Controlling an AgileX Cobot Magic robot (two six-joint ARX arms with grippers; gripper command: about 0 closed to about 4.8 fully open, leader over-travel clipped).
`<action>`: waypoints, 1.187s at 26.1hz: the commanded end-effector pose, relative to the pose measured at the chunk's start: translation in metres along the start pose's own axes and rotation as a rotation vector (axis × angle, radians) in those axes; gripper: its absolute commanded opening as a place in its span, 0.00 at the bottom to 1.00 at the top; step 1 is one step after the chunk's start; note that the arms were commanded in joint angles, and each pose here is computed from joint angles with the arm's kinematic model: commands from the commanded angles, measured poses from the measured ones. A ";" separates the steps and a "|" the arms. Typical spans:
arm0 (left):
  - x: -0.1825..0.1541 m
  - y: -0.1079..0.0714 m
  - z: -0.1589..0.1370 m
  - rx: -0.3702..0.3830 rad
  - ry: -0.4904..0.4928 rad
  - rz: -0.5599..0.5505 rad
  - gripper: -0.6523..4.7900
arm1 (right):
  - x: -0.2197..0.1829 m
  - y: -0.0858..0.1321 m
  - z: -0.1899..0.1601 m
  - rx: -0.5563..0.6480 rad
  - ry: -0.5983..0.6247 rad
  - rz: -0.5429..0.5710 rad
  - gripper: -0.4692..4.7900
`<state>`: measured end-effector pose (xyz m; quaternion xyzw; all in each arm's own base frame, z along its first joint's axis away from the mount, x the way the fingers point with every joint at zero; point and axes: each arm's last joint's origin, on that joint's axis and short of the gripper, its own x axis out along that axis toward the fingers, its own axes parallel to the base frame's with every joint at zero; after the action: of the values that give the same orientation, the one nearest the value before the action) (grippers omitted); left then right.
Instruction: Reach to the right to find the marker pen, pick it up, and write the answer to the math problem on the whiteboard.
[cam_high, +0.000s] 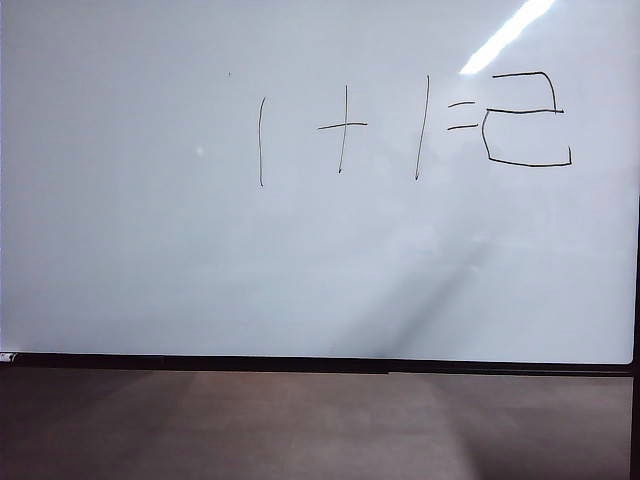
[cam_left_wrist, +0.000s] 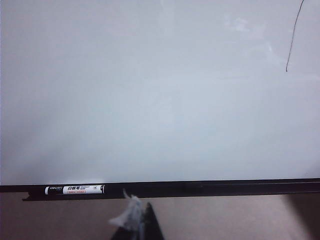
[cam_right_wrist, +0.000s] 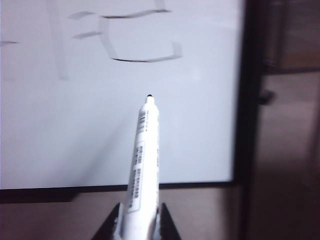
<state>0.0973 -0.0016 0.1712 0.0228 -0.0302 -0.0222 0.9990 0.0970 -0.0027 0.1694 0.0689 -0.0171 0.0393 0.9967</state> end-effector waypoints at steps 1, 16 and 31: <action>0.000 0.000 0.001 0.001 -0.012 0.000 0.11 | 0.001 0.002 -0.003 -0.014 0.003 -0.056 0.08; 0.000 0.000 0.001 0.001 -0.012 0.000 0.11 | 0.001 0.010 -0.004 -0.048 0.012 0.003 0.08; 0.000 0.000 0.001 0.001 -0.012 0.000 0.11 | 0.001 0.010 -0.004 -0.087 0.011 -0.009 0.08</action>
<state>0.0973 -0.0016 0.1712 0.0227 -0.0300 -0.0222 0.9990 0.0971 0.0077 0.1670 0.0271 -0.0065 0.0368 0.9989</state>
